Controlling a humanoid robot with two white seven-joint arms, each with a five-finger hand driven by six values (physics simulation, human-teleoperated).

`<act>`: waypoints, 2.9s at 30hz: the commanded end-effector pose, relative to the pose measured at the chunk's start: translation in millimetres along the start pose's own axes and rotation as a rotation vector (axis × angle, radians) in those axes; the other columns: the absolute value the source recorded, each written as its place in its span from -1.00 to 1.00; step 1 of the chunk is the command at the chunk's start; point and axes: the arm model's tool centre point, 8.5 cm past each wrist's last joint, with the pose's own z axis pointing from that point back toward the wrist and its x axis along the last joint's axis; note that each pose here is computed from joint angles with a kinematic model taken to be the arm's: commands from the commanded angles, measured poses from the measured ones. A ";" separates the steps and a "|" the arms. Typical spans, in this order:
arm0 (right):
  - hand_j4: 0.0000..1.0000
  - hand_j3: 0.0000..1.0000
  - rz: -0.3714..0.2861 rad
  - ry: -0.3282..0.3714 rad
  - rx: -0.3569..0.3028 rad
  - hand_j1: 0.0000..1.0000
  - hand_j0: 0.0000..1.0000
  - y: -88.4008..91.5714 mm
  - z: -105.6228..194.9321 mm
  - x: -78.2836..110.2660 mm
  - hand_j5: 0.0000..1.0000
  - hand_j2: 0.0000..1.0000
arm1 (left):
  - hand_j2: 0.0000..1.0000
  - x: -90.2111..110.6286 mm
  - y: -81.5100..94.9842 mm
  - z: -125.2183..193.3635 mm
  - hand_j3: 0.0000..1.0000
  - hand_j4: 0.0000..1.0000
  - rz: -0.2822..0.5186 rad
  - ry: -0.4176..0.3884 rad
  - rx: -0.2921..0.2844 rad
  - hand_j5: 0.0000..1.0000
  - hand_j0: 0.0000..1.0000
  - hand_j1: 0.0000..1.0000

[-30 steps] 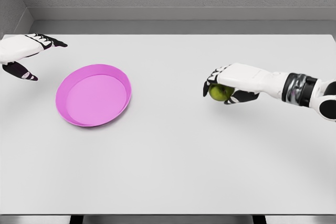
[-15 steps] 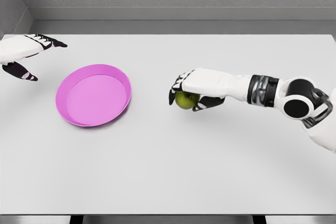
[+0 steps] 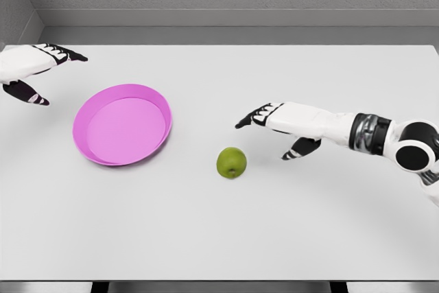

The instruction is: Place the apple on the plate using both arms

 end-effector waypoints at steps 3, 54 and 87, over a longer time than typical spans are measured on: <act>1.00 1.00 0.139 0.221 -0.177 1.00 1.00 -76.2 115.0 -43.1 1.00 1.00 | 1.00 0.2 0.3 -0.5 1.00 1.00 0.007 -0.001 0.005 1.00 1.00 1.00; 1.00 1.00 0.150 0.231 -0.215 1.00 1.00 -88.9 123.2 -45.2 1.00 1.00 | 1.00 314.0 -19.4 -159.9 1.00 1.00 -0.656 -0.779 -0.289 1.00 1.00 1.00; 1.00 1.00 0.148 0.225 -0.215 1.00 1.00 -87.8 121.2 -44.1 1.00 1.00 | -0.19 317.6 -30.4 -164.9 -0.19 -0.19 -0.729 -0.764 -0.366 -0.19 -0.19 -0.19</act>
